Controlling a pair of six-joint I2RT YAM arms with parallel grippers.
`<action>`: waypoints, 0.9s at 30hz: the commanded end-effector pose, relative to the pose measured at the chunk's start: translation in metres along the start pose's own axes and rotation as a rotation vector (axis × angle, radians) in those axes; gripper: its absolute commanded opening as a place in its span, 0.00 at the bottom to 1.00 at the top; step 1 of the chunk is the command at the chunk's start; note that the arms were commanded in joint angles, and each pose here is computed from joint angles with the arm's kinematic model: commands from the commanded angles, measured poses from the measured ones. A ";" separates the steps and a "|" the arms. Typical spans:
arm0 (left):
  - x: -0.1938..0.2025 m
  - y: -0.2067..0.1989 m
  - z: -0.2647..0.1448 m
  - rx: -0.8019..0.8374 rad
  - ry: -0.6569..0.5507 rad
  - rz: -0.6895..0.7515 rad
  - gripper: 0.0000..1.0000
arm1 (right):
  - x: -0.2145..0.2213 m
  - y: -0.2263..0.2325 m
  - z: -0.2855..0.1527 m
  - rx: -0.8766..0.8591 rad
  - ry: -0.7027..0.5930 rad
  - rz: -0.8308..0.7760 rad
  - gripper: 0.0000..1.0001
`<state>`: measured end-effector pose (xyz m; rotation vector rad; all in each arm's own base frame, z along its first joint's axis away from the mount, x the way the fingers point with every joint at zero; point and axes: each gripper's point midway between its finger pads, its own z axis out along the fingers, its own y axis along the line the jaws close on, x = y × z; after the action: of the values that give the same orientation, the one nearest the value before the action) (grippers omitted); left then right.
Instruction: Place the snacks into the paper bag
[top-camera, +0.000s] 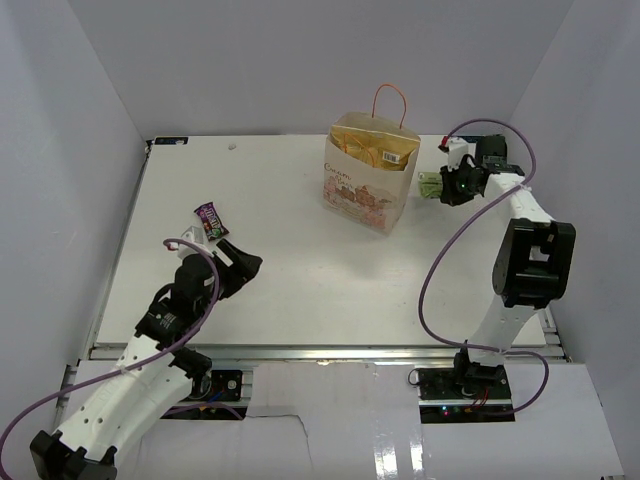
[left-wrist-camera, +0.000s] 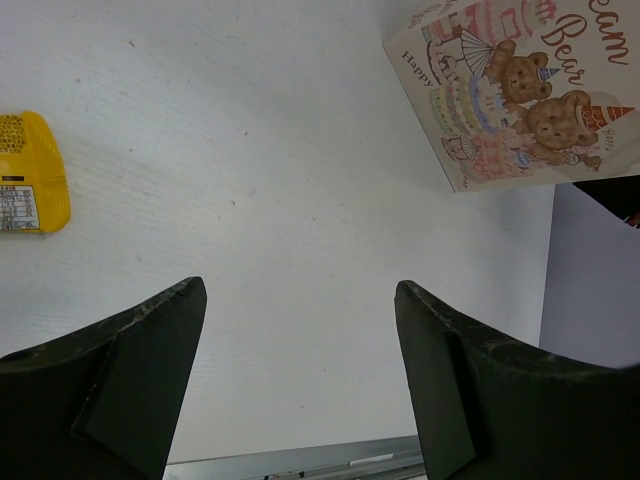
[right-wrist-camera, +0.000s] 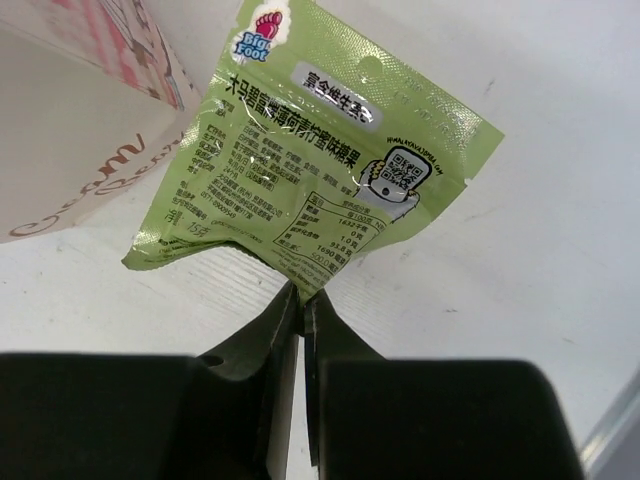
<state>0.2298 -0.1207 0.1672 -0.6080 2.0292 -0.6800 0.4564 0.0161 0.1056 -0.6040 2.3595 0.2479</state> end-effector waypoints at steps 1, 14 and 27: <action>-0.001 0.005 -0.003 -0.009 -0.011 -0.009 0.86 | -0.040 -0.010 -0.043 0.070 -0.139 -0.066 0.08; 0.003 0.013 0.004 -0.048 -0.006 -0.013 0.89 | -0.201 0.071 -0.212 0.099 -0.611 -0.399 0.08; 0.010 0.020 0.001 -0.105 0.033 -0.080 0.89 | -0.225 0.129 -0.169 0.118 -0.579 -0.631 0.08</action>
<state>0.2248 -0.1172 0.1401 -0.6931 2.1151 -0.6253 0.4358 0.1589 0.3745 -1.0162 1.5621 0.0796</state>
